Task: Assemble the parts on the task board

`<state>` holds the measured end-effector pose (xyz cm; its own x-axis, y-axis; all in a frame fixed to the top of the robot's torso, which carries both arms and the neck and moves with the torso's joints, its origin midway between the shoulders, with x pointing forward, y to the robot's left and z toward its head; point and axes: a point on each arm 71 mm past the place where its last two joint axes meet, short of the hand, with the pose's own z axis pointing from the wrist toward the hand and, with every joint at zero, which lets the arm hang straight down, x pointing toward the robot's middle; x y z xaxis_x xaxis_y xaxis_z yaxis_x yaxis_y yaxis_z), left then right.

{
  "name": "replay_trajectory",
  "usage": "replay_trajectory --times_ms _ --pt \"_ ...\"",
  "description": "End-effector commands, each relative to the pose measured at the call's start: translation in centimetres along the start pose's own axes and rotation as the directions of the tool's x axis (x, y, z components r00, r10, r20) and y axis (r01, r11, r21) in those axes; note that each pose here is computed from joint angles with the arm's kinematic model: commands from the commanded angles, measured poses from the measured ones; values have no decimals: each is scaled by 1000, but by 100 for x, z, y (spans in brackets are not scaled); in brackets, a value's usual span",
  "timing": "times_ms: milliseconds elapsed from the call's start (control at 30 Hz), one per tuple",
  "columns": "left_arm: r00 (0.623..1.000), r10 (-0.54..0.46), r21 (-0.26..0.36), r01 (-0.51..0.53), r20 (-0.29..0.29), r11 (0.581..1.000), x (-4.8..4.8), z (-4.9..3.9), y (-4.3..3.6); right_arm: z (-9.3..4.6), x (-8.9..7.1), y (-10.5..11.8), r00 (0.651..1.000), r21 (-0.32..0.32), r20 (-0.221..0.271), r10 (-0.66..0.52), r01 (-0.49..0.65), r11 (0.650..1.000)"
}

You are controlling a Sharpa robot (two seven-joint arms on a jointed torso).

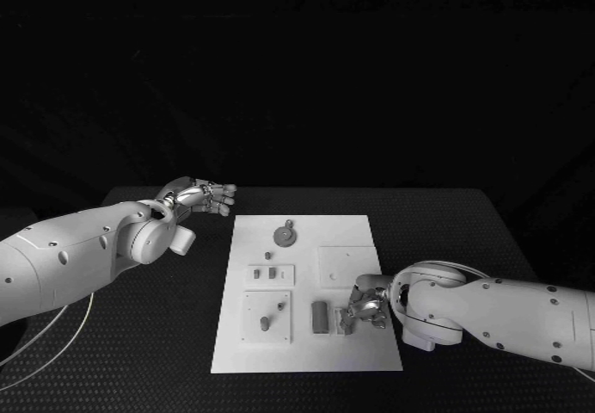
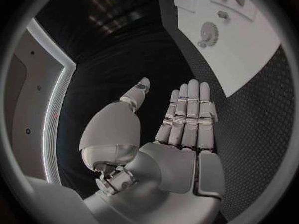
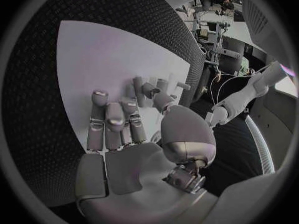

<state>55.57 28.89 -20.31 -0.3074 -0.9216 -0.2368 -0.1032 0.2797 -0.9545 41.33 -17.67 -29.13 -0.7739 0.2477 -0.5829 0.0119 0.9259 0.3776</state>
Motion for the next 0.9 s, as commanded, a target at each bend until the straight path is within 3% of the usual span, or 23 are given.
replay_trajectory --times_ms 33,900 --pt "1000 4 7 -4 -12 1000 20 6 -19 5 21 78 1000 -55 9 26 -25 998" --pt "1000 6 1 -6 -13 1000 18 5 -14 23 63 100 999 -54 -45 3 -6 999"
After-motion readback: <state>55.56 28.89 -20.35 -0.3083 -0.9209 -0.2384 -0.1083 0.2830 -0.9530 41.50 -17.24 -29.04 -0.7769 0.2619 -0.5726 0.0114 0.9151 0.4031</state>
